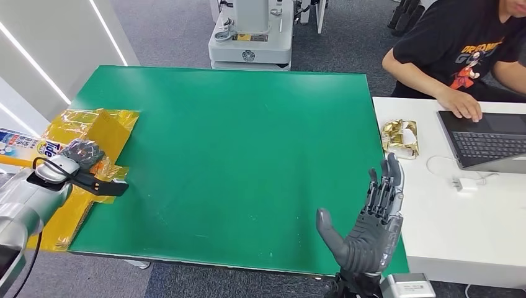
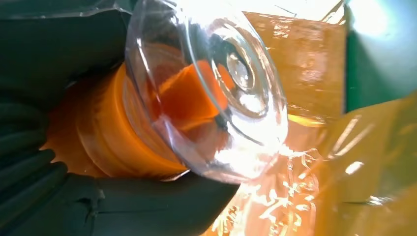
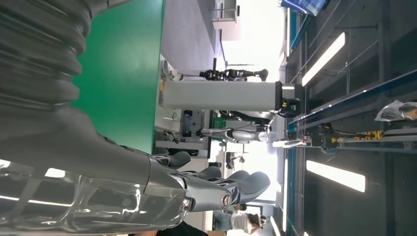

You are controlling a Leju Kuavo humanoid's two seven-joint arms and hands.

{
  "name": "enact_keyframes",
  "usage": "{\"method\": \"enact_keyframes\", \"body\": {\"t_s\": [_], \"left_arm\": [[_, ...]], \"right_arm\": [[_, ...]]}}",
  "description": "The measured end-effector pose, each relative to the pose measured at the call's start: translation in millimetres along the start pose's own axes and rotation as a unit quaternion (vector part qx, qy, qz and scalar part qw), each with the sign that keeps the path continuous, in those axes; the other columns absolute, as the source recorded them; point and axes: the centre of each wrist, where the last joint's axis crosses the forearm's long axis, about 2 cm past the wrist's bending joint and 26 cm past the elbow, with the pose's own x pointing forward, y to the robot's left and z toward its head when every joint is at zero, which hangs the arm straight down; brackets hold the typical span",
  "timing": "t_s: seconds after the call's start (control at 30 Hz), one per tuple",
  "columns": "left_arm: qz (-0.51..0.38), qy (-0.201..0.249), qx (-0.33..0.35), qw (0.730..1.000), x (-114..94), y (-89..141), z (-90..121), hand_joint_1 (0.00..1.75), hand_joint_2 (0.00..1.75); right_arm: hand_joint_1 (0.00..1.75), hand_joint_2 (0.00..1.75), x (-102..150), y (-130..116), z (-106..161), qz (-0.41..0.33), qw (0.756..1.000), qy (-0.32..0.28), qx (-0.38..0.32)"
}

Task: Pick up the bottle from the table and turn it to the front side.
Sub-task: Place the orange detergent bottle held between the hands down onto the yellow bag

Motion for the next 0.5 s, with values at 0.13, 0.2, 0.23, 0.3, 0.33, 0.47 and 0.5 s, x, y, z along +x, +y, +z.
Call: {"method": "enact_keyframes", "body": {"t_s": [0.13,0.2,0.23,0.3,0.33,0.47,0.5], "left_arm": [[0.015,-0.042,-0.019,0.999,3,0,-1,1.75,1.75],[0.030,-0.069,-0.029,0.997,6,0,-2,1.75,1.75],[0.037,-0.082,-0.034,0.995,8,0,-2,1.75,1.75],[0.052,-0.103,-0.040,0.993,13,0,-4,1.75,1.75],[0.059,-0.111,-0.042,0.991,16,1,-4,1.75,1.75],[0.082,-0.136,-0.043,0.986,28,1,-7,1.75,1.75],[0.087,-0.142,-0.042,0.985,30,2,-7,1.75,1.75]], "right_arm": [[0.00,1.75,0,0,0,-0.001,1.000,0.000,-0.002],[0.00,1.75,-1,0,0,-0.002,1.000,0.001,-0.005],[0.00,1.75,-1,0,1,-0.001,1.000,0.001,-0.007],[0.00,1.75,-1,-1,1,0.000,1.000,0.001,-0.011],[0.00,1.75,-1,-1,1,0.000,1.000,0.001,-0.013],[0.00,1.75,-1,-2,2,0.001,1.000,0.003,-0.017],[0.00,1.75,-1,-2,2,0.002,1.000,0.004,-0.018]]}}
